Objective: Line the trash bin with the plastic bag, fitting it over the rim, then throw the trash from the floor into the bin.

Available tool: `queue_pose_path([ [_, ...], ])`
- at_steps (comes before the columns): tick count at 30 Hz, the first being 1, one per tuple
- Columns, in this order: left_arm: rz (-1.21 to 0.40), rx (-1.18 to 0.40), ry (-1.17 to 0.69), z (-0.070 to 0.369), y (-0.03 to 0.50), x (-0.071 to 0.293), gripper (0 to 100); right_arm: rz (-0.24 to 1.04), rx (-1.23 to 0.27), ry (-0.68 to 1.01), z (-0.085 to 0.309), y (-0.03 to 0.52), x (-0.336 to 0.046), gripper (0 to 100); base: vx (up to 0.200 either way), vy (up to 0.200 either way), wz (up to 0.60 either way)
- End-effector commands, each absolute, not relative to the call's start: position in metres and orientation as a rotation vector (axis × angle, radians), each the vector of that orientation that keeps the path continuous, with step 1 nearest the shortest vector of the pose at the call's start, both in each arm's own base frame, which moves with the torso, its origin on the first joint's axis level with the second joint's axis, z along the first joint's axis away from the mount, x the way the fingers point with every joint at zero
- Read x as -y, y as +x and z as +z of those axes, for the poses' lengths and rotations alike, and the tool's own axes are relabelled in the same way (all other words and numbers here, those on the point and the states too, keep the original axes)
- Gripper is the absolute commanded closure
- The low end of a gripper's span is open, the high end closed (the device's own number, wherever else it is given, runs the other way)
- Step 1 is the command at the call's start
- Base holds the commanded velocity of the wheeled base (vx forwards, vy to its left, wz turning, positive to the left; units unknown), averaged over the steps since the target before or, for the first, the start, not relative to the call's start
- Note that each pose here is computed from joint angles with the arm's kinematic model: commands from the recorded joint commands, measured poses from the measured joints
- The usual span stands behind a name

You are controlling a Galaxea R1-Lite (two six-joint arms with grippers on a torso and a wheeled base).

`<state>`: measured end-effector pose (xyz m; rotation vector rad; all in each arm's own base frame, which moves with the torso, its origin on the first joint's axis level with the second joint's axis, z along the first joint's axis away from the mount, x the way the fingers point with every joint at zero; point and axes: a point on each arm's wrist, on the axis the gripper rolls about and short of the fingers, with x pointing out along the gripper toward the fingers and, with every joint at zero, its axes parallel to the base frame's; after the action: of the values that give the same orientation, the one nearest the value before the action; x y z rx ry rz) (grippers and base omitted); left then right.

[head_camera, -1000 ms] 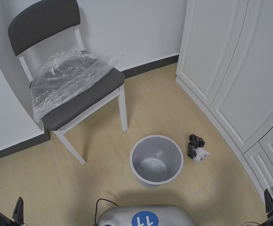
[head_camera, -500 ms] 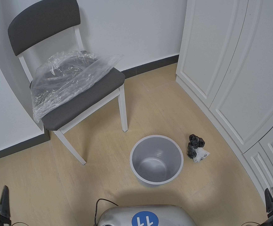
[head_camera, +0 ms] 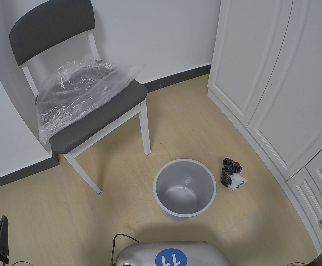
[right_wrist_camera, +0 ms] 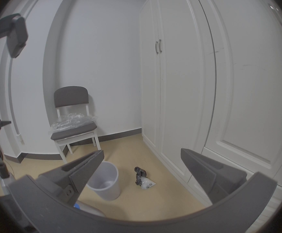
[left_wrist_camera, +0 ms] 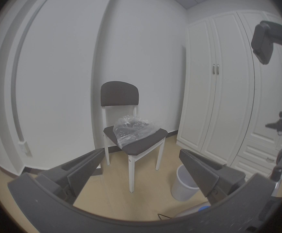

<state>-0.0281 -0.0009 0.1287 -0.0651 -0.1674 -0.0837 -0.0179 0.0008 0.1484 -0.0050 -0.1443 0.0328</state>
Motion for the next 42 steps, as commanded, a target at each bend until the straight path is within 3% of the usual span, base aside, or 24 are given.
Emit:
queue_pose_path([
  [1,-0.139,-0.099,0.099,0.160,0.048,0.004,0,-0.002,0.026,0.089,0.200,0.085,-0.001,0,0.000,0.000,0.00],
  [8,-0.159,-0.105,0.102,0.157,0.107,0.007,0,-0.104,0.166,0.161,0.222,0.148,-0.025,0,0.000,0.000,0.00],
  [13,-0.146,-0.088,0.107,0.164,0.146,0.012,0,-0.107,0.201,0.185,0.234,0.178,-0.045,0,0.000,0.000,0.00],
  [20,-0.159,-0.165,0.115,0.144,0.194,0.022,0,-0.098,0.169,0.172,0.231,0.199,-0.052,0,0.000,0.000,0.00],
  [26,-0.101,-0.123,0.128,0.116,0.245,0.027,0,-0.075,0.142,0.165,0.228,0.220,-0.064,0,0.000,0.000,0.00],
  [29,-0.040,-0.106,0.183,0.098,0.256,0.021,0,-0.069,0.142,0.160,0.223,0.222,-0.066,0,0.000,0.000,0.00],
  [42,0.008,-0.110,0.198,0.097,0.253,0.001,0,-0.092,0.180,0.171,0.226,0.223,-0.060,0,0.000,0.000,0.00],
])
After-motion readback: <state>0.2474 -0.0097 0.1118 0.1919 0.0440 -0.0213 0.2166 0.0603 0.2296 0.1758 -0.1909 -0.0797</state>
